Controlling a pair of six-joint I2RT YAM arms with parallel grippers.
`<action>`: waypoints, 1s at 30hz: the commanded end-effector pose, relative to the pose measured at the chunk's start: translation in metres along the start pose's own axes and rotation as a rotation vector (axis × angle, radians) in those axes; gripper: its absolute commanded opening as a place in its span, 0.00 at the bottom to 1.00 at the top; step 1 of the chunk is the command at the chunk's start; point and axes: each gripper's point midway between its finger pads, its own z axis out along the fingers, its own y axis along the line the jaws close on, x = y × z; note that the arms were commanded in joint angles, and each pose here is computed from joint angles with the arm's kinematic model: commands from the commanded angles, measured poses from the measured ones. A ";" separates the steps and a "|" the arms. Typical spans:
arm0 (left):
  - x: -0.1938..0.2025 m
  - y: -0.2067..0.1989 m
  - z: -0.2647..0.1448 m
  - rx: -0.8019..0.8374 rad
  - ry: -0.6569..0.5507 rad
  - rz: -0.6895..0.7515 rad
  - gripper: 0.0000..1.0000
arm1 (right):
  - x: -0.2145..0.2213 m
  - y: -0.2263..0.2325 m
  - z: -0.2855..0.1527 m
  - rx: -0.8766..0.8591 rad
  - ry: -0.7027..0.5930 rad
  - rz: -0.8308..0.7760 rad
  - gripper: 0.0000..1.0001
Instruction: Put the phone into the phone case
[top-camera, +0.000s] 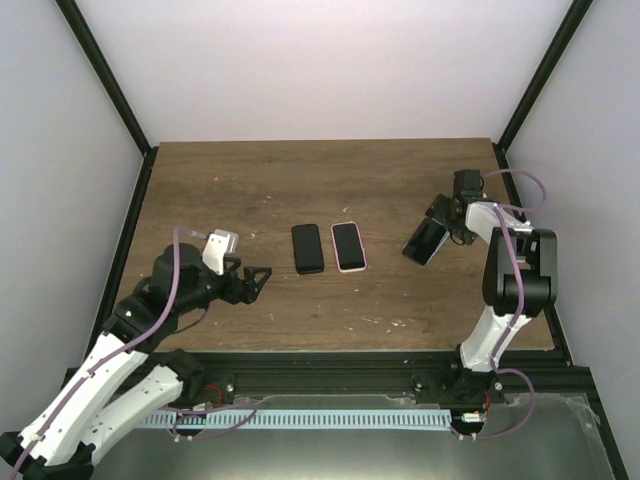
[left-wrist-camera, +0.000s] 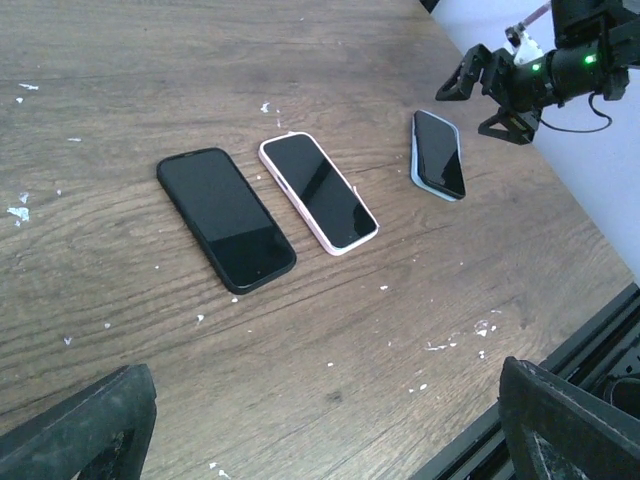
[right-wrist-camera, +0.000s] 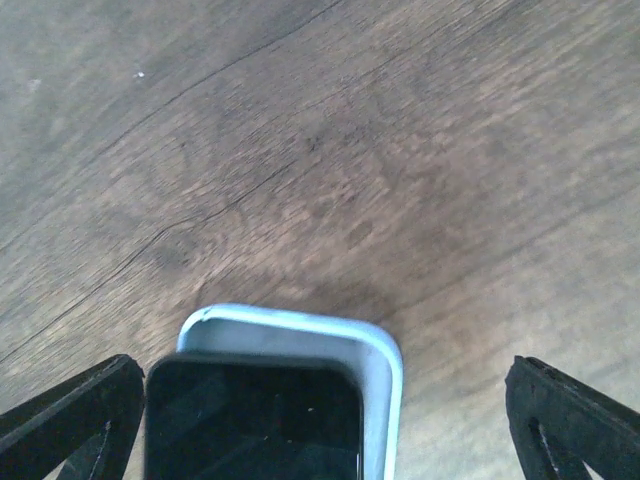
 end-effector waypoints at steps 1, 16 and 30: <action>0.003 0.002 0.004 -0.002 0.007 -0.008 0.94 | -0.014 0.013 0.017 -0.062 0.024 -0.078 1.00; 0.017 -0.010 0.034 0.072 0.148 -0.093 0.78 | 0.050 0.050 0.024 -0.279 0.200 -0.275 0.94; 0.041 -0.025 0.063 0.120 0.238 -0.141 0.72 | 0.145 0.085 -0.002 -0.304 0.328 -0.469 0.84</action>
